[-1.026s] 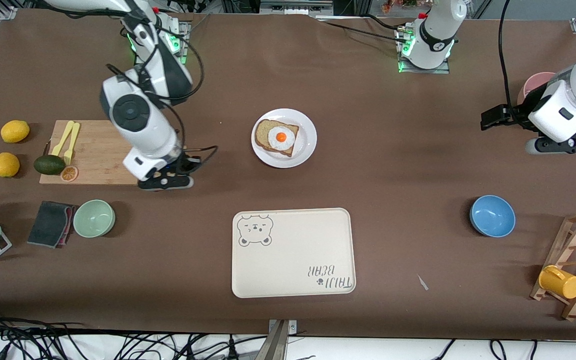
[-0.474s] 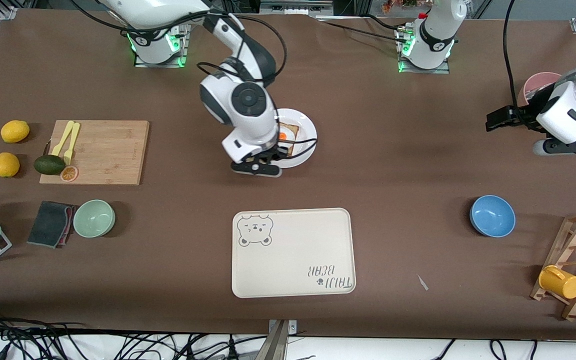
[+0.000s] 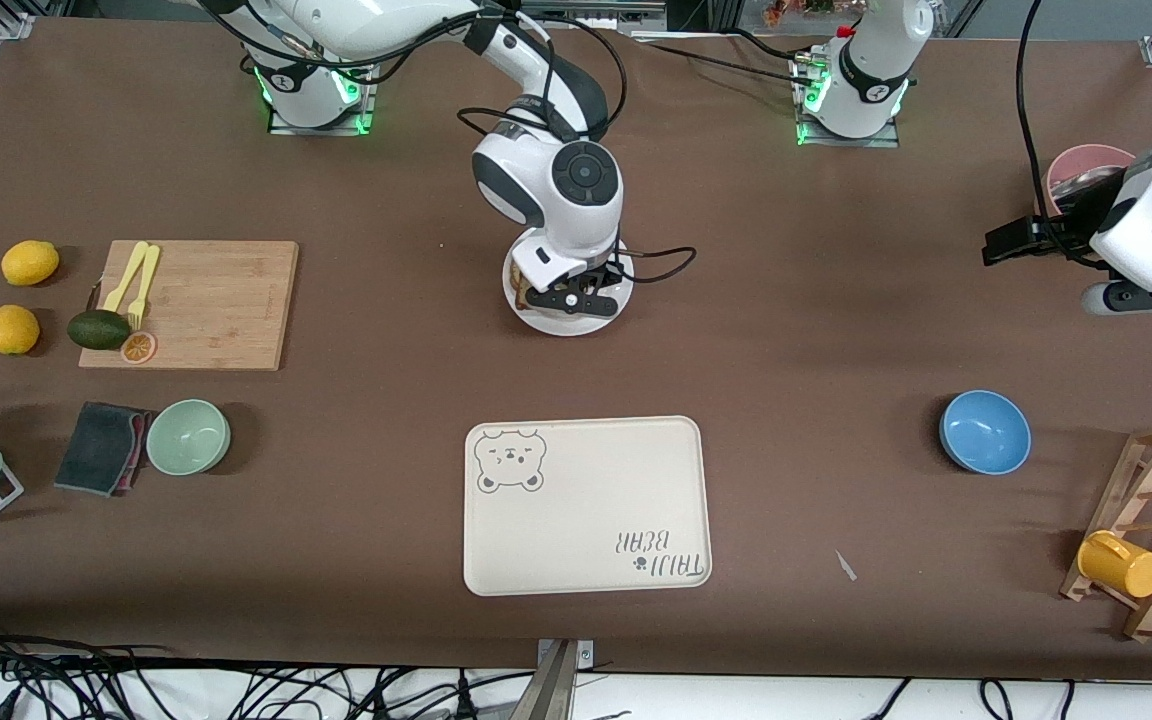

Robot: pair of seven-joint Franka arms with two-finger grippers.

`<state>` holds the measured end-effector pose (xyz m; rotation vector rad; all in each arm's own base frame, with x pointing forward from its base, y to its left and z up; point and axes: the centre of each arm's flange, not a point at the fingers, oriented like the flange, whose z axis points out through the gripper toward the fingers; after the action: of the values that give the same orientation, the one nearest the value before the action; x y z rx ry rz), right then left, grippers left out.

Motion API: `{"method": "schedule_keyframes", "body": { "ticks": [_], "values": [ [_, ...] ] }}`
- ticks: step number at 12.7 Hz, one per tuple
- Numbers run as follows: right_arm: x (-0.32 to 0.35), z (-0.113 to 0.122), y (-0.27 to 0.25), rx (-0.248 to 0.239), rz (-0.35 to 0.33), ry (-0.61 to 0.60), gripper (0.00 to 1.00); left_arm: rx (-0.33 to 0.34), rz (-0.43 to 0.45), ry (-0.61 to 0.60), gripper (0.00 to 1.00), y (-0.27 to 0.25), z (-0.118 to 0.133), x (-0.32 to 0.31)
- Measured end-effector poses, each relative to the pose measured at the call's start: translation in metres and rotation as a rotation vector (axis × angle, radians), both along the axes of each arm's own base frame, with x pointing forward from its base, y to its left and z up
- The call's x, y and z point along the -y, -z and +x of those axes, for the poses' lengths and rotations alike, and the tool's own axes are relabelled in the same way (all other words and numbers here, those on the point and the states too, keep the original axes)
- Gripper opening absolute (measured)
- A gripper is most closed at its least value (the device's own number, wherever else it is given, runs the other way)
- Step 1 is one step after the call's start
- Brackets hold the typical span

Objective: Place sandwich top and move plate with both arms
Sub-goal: 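Carry the bread slice with the right gripper over the egg toast, then lower the bread onto the egg toast and open the right gripper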

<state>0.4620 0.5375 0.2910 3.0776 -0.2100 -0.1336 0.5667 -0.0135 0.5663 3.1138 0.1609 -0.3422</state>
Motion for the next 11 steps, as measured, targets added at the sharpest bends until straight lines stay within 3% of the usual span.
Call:
{"method": "schedule_keyframes", "body": {
  "ticks": [6,11],
  "values": [
    [-0.007,-0.015,0.040,-0.043,-0.048,-0.022,0.12,-0.035,-0.005,-0.004,1.00,0.020,0.008,-0.003],
    [-0.011,-0.021,0.051,-0.047,-0.064,0.002,0.12,-0.043,-0.006,-0.004,1.00,0.025,0.010,-0.003]
  ]
}}
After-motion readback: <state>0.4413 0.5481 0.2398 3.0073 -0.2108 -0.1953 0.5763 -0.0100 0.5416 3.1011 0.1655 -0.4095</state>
